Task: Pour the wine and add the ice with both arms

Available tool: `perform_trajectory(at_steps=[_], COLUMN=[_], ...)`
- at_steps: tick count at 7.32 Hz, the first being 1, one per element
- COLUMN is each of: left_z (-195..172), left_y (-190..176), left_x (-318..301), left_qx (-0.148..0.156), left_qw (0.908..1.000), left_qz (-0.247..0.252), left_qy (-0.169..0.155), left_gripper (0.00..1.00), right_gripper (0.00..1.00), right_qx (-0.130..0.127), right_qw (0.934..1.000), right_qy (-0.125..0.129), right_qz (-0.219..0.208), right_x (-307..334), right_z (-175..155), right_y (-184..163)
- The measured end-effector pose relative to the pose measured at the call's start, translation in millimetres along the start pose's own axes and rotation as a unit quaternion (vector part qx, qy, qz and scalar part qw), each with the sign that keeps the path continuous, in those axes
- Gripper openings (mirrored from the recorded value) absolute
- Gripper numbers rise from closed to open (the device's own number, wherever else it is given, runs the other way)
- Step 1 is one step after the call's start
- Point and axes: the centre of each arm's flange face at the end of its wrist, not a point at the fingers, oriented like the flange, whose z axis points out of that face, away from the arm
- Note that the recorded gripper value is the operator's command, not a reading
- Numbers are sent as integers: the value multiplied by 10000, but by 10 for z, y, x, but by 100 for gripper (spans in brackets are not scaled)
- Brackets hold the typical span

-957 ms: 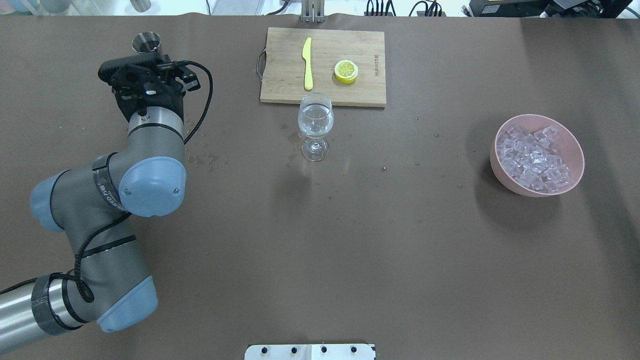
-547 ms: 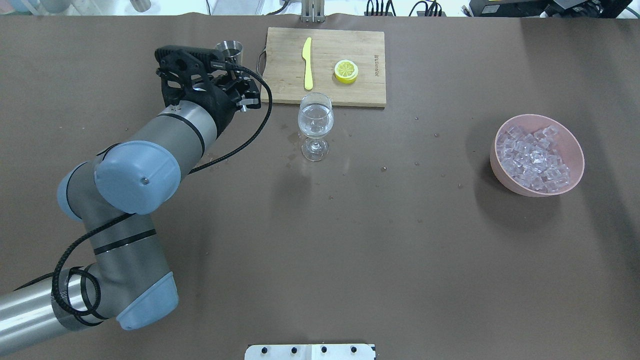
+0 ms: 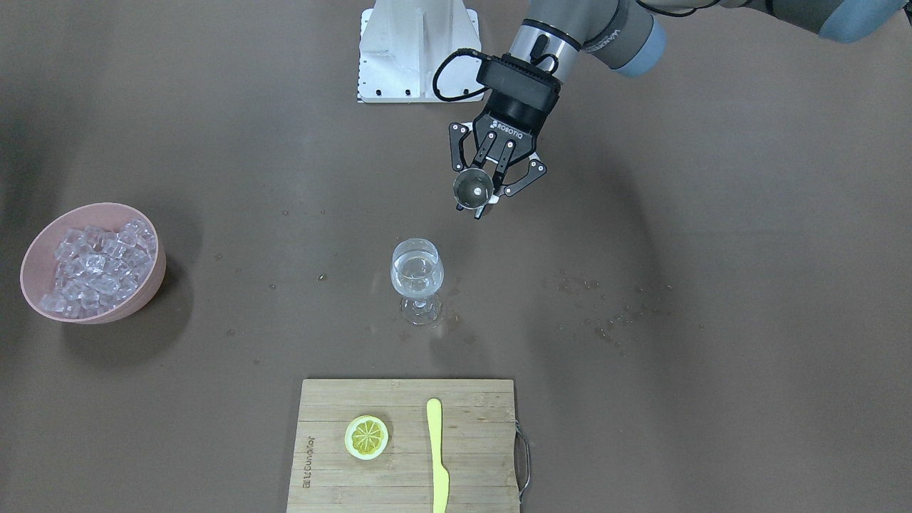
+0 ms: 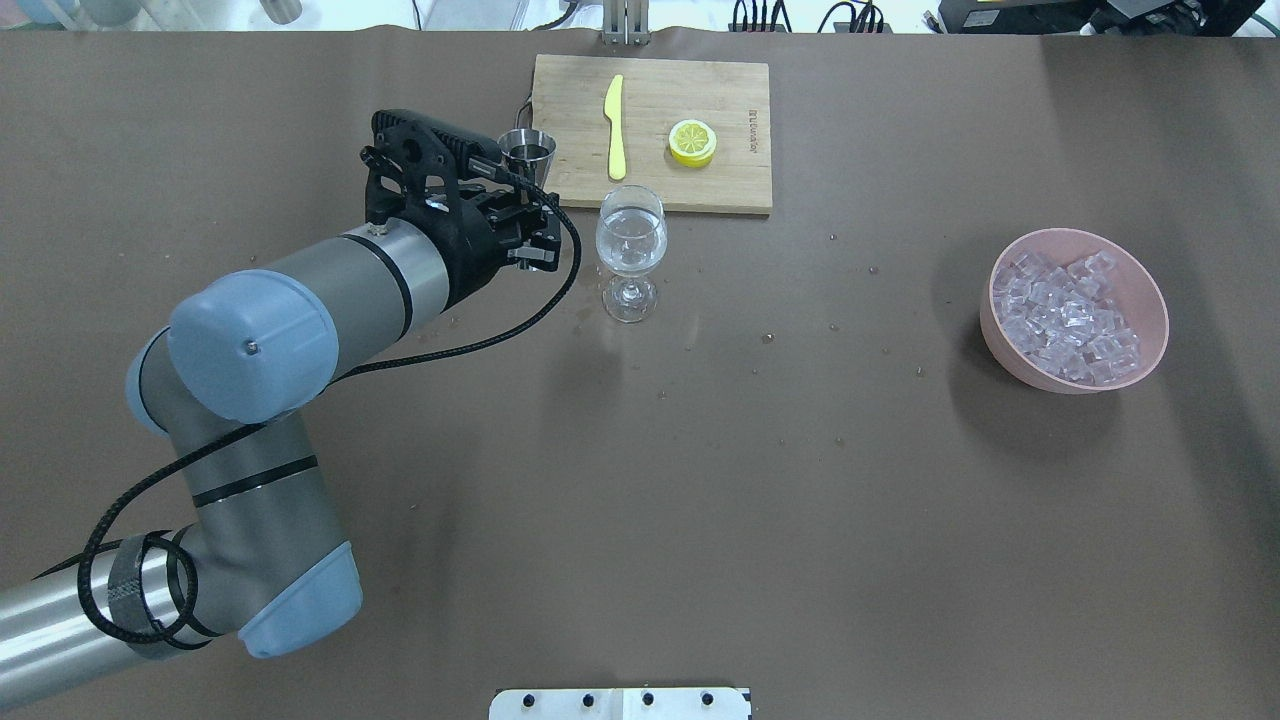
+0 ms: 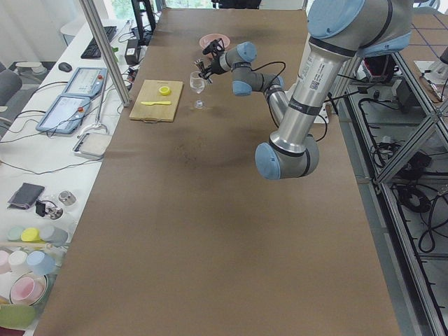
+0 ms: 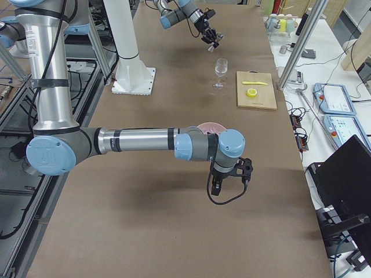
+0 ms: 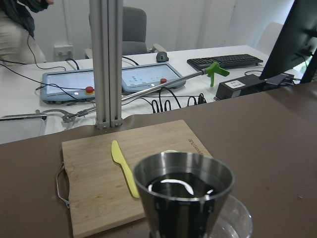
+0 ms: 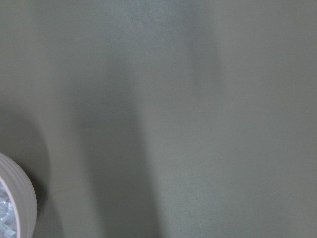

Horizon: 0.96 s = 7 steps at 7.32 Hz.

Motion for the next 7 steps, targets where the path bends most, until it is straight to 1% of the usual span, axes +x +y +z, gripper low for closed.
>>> perform_trajectory(at_steps=[3,6,7], left_z=[82,171,190], left_y=[-242,-223,-215], left_x=[262,279,302], left_qx=[-486,-951,-1156], left_qw=[9974,9905,9874], left_qz=[427,758,851], left_qy=[-327,-643,-670], left_gripper=[0,0,0], right_gripper=[100,100,100], right_qx=[-8,-23,-28], right_qw=[10000,10000,10000], right_qy=[6,9,10], right_qz=[-36,-30,-28], right_x=[-41,-47,-47], right_z=[12,23,26], right_y=[-22,-31,-30])
